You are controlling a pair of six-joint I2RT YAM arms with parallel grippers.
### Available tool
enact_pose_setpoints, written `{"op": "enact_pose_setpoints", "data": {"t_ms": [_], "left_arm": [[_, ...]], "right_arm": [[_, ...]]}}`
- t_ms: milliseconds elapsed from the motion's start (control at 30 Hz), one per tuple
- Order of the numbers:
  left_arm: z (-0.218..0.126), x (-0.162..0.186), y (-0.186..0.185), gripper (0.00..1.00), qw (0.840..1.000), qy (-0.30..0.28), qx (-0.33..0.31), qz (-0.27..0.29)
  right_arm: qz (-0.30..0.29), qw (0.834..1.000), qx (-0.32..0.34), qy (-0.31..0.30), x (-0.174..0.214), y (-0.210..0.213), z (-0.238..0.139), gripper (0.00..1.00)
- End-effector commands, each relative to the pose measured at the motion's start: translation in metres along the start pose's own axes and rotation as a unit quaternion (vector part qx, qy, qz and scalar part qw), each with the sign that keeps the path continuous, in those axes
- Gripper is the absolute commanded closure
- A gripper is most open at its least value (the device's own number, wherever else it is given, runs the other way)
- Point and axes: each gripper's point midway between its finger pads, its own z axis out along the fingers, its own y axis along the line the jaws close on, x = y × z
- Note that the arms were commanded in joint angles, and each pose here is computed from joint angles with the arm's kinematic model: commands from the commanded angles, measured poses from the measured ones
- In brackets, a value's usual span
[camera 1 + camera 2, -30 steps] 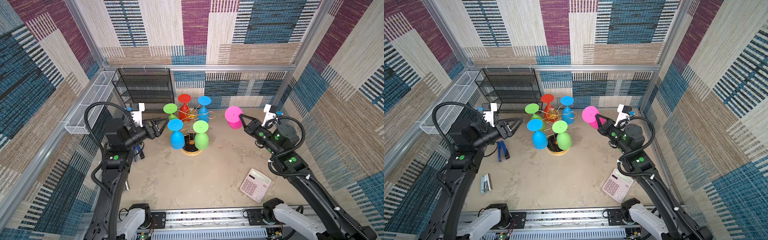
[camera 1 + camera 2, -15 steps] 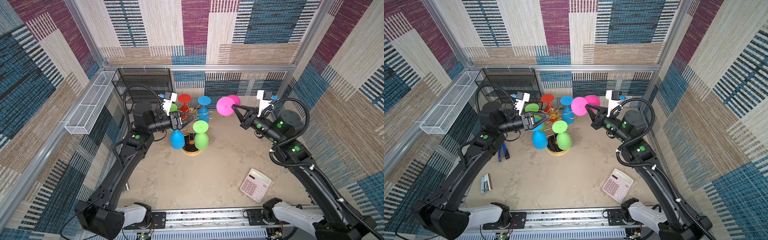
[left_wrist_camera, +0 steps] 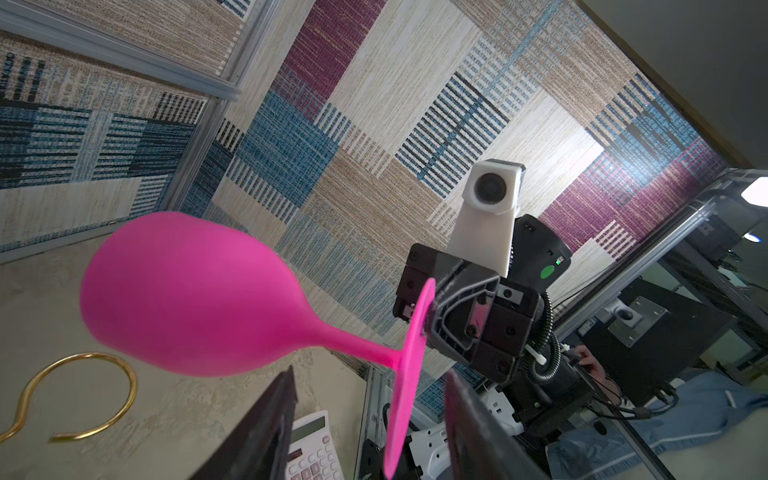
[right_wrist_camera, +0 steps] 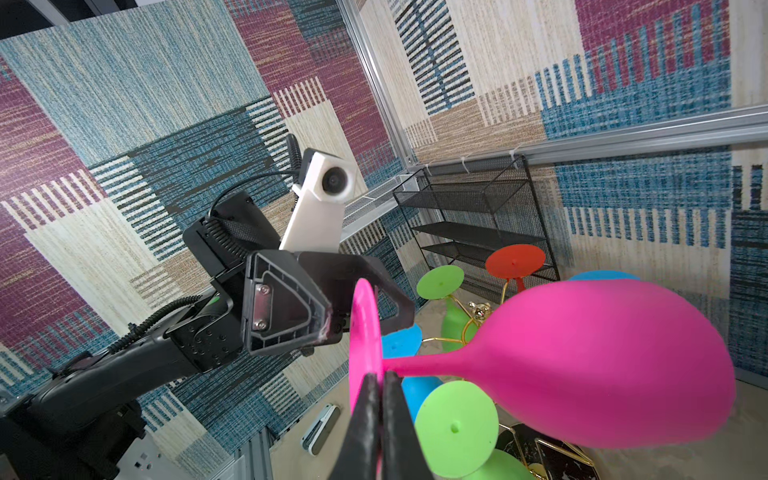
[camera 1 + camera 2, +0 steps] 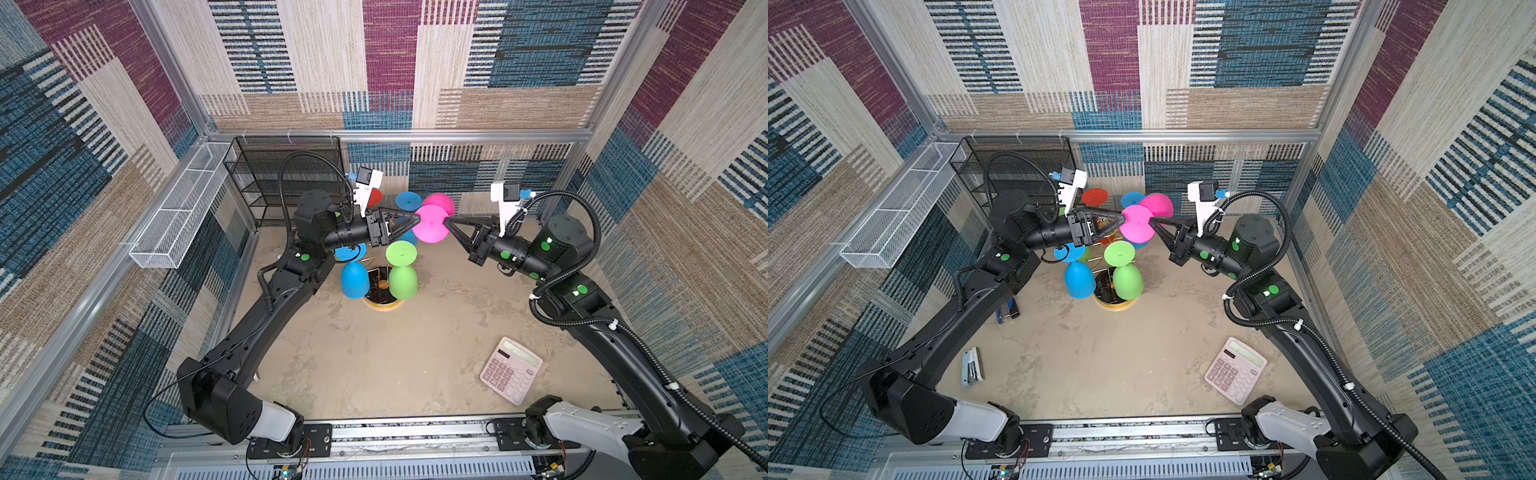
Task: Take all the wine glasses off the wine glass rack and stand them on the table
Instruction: 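Grasp the magenta glass foot with the left gripper while the right gripper holds it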
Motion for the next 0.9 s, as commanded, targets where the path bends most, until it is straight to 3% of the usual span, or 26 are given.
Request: {"op": "enact_pose_setpoints", "data": {"t_ms": [0,433,700,733,867], "left_arm": [[0.006,-0.005,-0.019,0.45,0.999,-0.001,0.041,0.016],[0.012,0.012,-0.025,0.71,0.997,0.028,0.066,0.007],[0.011,0.006,-0.034,1.00,0.997,0.022,0.078,0.005],[0.010,0.004,-0.036,1.00,0.997,0.019,0.081,0.002],[0.009,-0.003,-0.029,1.00,0.998,0.005,0.054,-0.030]], "right_arm": [[-0.003,1.000,-0.025,-0.016,-0.009,0.011,-0.001,1.00],[0.012,0.999,-0.024,-0.023,-0.012,0.005,0.008,1.00],[0.012,1.000,-0.020,-0.019,-0.009,0.001,0.012,1.00],[0.011,1.000,-0.018,-0.019,-0.010,0.001,0.012,0.95],[-0.009,1.000,0.006,-0.028,-0.009,-0.006,0.006,0.54]]}}
